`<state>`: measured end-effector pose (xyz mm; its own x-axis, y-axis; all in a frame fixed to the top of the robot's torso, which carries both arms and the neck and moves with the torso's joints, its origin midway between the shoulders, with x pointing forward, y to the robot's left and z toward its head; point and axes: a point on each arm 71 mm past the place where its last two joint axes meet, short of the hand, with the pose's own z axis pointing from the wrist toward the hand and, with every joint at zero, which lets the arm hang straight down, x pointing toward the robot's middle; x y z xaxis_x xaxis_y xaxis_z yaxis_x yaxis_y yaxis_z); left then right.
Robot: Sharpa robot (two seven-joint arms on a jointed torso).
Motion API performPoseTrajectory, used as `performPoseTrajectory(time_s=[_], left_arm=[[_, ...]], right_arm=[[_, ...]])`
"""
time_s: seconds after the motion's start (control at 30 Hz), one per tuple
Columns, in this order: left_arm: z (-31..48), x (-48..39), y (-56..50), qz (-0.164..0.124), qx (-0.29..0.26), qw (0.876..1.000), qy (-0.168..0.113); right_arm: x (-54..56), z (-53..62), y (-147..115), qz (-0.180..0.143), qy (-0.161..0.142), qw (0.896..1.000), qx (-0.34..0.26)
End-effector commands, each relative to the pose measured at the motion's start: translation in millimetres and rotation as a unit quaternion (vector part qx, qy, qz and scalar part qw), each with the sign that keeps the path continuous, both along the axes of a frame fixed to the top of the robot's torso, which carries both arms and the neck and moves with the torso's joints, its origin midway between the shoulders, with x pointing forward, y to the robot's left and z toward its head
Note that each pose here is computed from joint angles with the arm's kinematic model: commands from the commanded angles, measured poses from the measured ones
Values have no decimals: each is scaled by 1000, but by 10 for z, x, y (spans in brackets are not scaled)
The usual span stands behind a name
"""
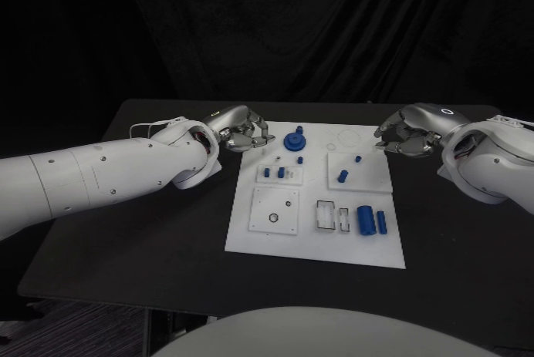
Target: Assemble the parts on the task board
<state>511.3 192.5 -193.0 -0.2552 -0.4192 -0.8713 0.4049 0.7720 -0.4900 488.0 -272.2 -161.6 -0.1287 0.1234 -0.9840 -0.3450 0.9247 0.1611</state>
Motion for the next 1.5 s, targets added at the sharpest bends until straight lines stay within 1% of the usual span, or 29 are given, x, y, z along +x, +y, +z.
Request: performPoseTrajectory(time_s=[0.03,0.13,0.17,0.23,0.33,0.43,0.57,0.7,0.8,1.07,1.17,1.5], left_arm=[[197,-32,-96,-100,-29,987,-119],[196,-2,-135,-135,-25,983,-119],[188,13,-150,-145,-23,982,-115],[153,60,-188,-172,-13,980,-97],[105,121,-227,-197,16,976,-87],[52,194,-269,-214,59,971,-94],[16,243,-318,-222,98,964,-111],[1,253,-390,-231,128,955,-133],[-10,256,-464,-237,141,951,-139],[-33,262,-615,-241,155,949,-131],[-44,261,-675,-242,158,949,-123],[-59,241,-822,-249,162,949,-110]], right_arm=[[-5,3,-15,-9,-5,1000,3],[-8,14,-8,-5,-11,1000,7],[-10,18,-5,-4,-14,1000,8],[-14,26,4,-1,-19,1000,11],[-17,32,17,3,-22,1000,14],[-20,35,28,5,-23,1000,15],[-23,37,33,6,-24,1000,16],[-28,40,26,7,-25,1000,17],[-31,42,19,6,-27,999,18],[-49,59,29,11,-35,999,24],[-59,66,32,13,-38,999,26],[-65,72,41,14,-40,999,28]])
